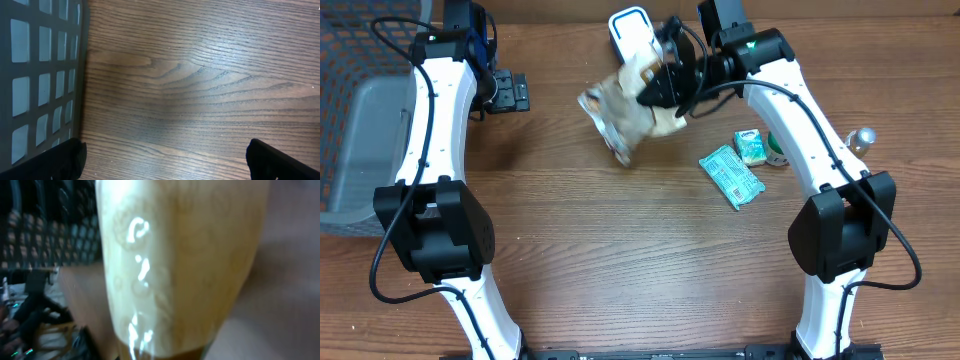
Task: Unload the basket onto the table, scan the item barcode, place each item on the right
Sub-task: 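Carry the Pantree bag back and set it down at table center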
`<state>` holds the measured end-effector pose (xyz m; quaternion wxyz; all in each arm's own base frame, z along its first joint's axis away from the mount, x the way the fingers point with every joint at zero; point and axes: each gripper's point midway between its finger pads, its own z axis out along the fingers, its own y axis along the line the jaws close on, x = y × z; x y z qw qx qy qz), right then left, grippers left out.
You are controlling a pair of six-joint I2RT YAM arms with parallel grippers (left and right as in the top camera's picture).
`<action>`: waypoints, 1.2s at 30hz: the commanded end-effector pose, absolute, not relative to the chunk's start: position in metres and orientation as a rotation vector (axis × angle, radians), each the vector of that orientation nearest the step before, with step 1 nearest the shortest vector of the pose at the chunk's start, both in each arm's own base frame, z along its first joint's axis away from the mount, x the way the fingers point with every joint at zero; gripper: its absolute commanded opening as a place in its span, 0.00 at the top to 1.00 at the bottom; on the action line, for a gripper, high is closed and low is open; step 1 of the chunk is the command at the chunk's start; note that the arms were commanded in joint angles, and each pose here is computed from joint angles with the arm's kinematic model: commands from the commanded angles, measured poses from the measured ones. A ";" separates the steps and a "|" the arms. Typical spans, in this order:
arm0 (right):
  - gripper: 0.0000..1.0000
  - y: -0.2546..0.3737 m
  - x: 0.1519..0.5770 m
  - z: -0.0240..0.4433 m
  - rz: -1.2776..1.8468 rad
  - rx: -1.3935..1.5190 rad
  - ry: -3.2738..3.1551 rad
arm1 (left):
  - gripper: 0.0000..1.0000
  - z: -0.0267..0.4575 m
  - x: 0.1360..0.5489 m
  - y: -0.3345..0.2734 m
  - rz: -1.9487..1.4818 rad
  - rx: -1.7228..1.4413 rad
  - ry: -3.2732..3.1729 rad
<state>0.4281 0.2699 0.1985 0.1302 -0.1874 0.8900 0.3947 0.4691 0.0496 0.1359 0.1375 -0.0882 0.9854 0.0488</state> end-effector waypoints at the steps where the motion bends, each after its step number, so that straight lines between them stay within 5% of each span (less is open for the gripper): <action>1: 0.96 0.258 0.409 0.190 1.134 -0.508 2.693 | 0.00 0.140 0.473 0.053 0.156 -0.242 2.837; 11: 0.95 0.231 0.370 0.132 1.000 -0.472 2.961 | 0.00 0.140 0.473 0.053 0.156 -0.242 2.837; 14: 0.74 0.227 0.364 0.122 0.981 -0.518 2.977 | 0.00 0.140 0.473 0.053 0.156 -0.242 2.837; 25: 0.56 0.188 0.383 0.095 0.544 -0.531 3.020 | 0.00 0.140 0.473 0.053 0.156 -0.242 2.837; 30: 0.31 0.186 0.395 0.094 0.489 -0.526 2.977 | 0.00 0.140 0.473 0.053 0.156 -0.242 2.837; 33: 0.00 0.188 0.402 0.095 0.489 -0.527 2.945 | 0.00 0.140 0.473 0.053 0.156 -0.242 2.837; 36: 0.00 0.186 0.409 0.095 0.458 -0.486 2.934 | 0.00 0.140 0.473 0.053 0.156 -0.242 2.837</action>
